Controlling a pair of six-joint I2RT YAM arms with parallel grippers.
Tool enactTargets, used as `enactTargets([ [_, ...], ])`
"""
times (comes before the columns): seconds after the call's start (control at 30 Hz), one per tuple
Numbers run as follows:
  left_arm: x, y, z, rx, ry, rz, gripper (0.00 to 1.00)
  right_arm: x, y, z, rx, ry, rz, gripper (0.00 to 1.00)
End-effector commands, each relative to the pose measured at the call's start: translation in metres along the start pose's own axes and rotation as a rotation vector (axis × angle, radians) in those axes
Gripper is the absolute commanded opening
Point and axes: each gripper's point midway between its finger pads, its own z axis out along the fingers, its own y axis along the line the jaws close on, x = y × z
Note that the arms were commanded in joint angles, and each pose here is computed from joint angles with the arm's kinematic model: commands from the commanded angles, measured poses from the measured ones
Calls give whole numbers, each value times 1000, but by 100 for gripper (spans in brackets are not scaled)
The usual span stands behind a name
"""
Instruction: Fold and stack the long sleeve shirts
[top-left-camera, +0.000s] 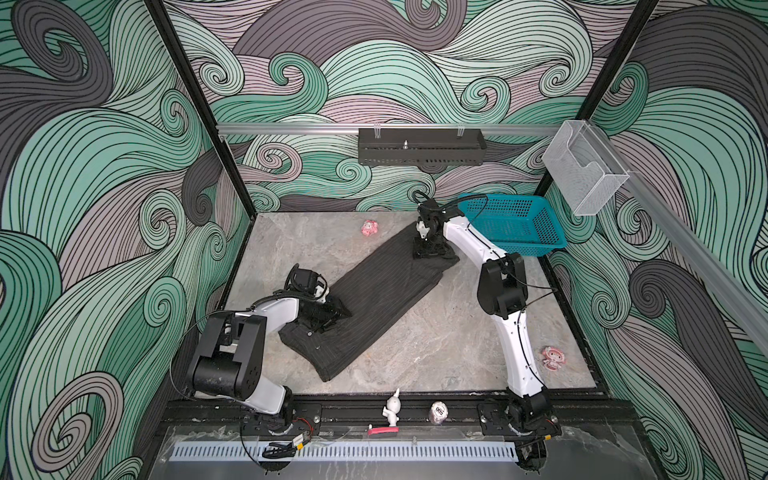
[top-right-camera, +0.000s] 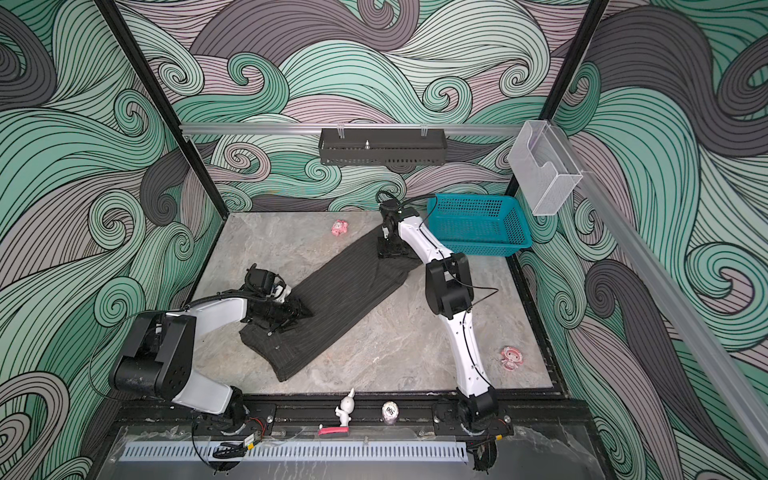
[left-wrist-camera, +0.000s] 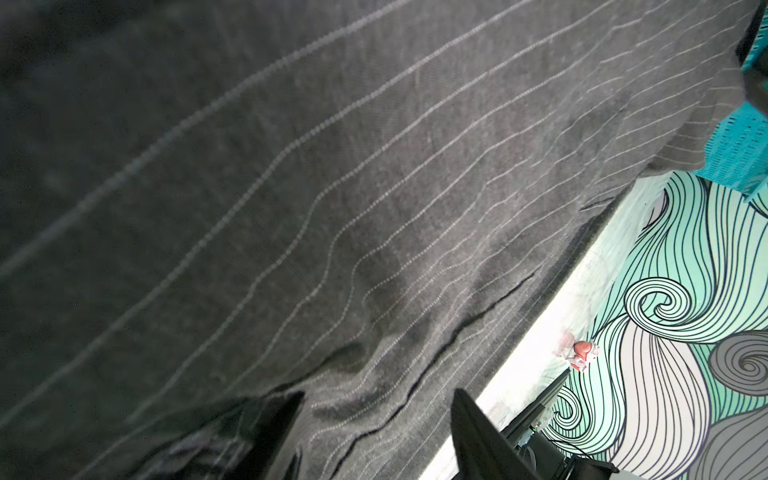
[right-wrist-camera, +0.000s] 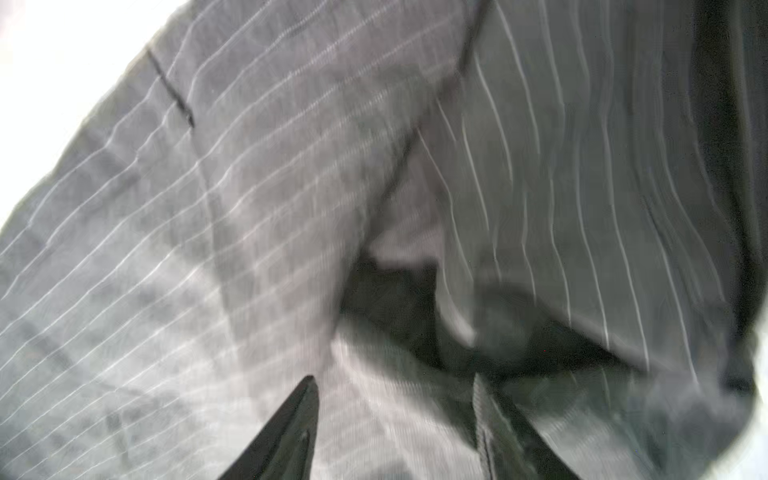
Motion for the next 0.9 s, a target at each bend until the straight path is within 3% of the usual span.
enactTargets([
  [0.0, 54, 69, 9, -264, 150, -133, 59, 24, -13, -43, 66, -8, 89, 62],
  [0.2, 71, 78, 25, -263, 193, -150, 58, 52, -37, -26, 34, -3, 299, 55],
  [0.4, 91, 73, 40, -255, 237, -148, 58, 42, -50, 2, 27, -13, 368, 51],
  [0.57, 111, 62, 40, -253, 267, -116, 58, 17, -57, 25, 10, -13, 375, 52],
  [0.87, 131, 43, 36, -253, 277, -59, 58, -43, -42, 46, -74, -63, 222, 56],
])
